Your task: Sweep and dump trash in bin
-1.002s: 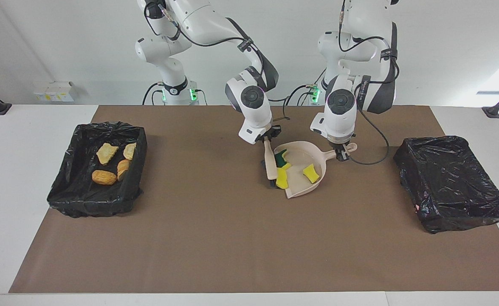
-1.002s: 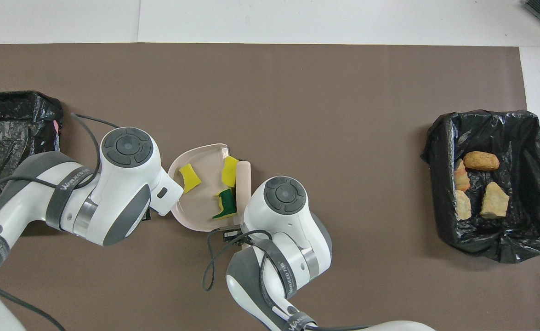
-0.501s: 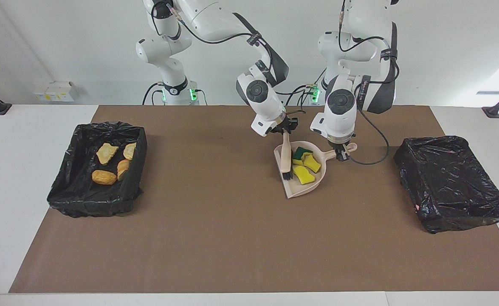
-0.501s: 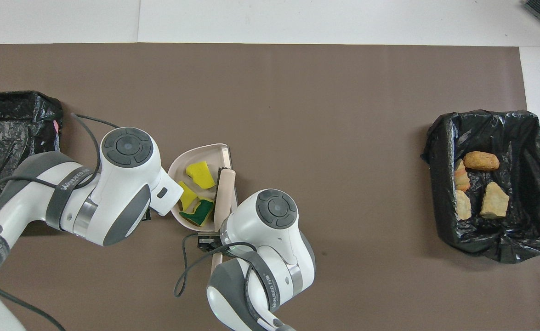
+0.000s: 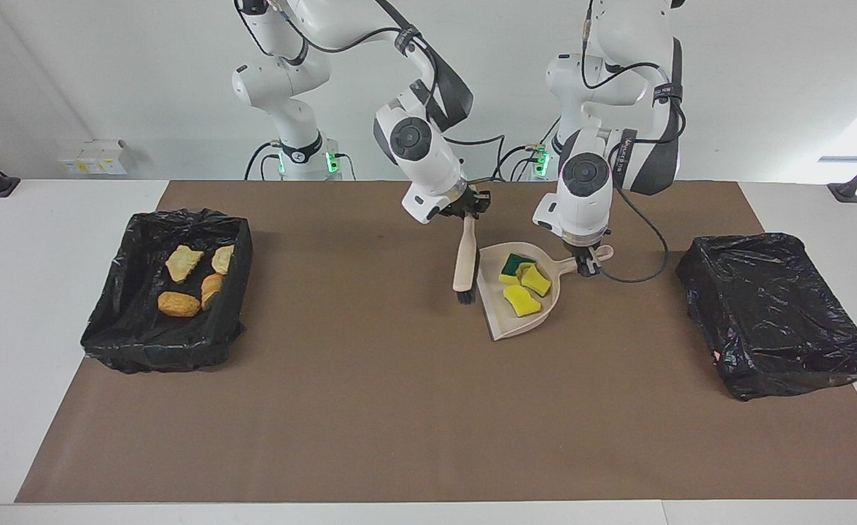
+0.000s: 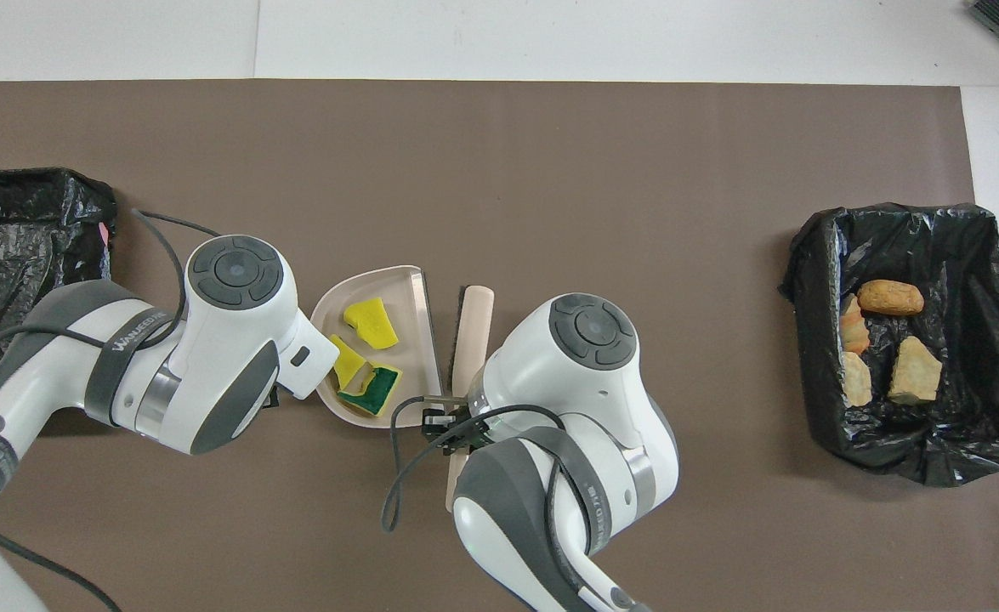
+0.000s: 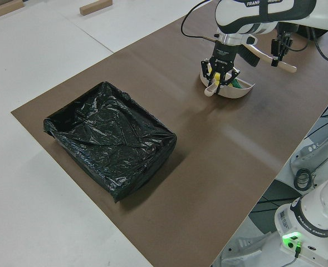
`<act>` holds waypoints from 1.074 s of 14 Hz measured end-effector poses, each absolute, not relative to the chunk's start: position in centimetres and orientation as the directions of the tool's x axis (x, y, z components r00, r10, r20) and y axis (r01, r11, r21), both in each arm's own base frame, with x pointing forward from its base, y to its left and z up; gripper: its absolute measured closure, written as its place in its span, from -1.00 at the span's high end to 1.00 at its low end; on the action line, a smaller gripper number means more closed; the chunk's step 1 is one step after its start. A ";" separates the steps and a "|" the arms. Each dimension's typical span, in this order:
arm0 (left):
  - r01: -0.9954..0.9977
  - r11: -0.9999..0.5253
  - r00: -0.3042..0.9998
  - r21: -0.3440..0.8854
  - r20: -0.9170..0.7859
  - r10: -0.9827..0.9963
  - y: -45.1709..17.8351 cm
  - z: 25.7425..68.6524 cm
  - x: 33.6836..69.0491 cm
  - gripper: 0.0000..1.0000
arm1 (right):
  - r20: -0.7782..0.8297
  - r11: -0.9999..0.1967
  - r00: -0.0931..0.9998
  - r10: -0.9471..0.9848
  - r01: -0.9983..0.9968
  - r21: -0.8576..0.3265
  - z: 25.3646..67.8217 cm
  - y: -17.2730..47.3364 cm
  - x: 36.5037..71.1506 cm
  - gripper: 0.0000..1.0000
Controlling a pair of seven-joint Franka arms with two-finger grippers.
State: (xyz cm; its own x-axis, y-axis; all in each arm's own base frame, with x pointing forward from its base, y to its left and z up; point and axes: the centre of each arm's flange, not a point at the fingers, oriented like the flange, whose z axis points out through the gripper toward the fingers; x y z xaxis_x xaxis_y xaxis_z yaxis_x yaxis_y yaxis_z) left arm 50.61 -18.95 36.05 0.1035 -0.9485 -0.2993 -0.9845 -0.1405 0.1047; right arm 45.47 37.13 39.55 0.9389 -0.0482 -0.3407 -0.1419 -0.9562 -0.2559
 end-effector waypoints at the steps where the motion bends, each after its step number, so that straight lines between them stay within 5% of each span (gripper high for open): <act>1: -0.985 -0.141 0.104 0.105 -0.299 -0.949 -18.9 36.0 50.6 -0.37 | -0.346 -0.971 0.936 -0.064 -0.138 -0.195 39.6 35.8 45.6 -0.48; 6: -0.985 -0.140 0.104 0.103 -0.298 -0.949 -19.0 36.1 50.6 -0.37 | -0.370 -0.993 0.926 -0.067 -0.099 -0.066 37.6 34.0 43.4 -0.48; 15: -0.985 -0.139 0.103 0.102 -0.297 -0.949 -19.0 36.1 50.7 -0.37 | -0.360 -0.998 0.932 0.048 0.057 0.016 33.1 44.5 28.7 -0.48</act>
State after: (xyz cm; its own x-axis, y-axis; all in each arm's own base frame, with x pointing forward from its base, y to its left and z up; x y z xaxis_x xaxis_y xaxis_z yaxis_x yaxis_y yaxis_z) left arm 50.66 -18.95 36.08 0.1032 -0.9493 -0.2970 -0.9850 -0.1390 0.1020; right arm 28.72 44.51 33.05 0.9319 0.0476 -0.3596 0.0571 -0.9982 0.0159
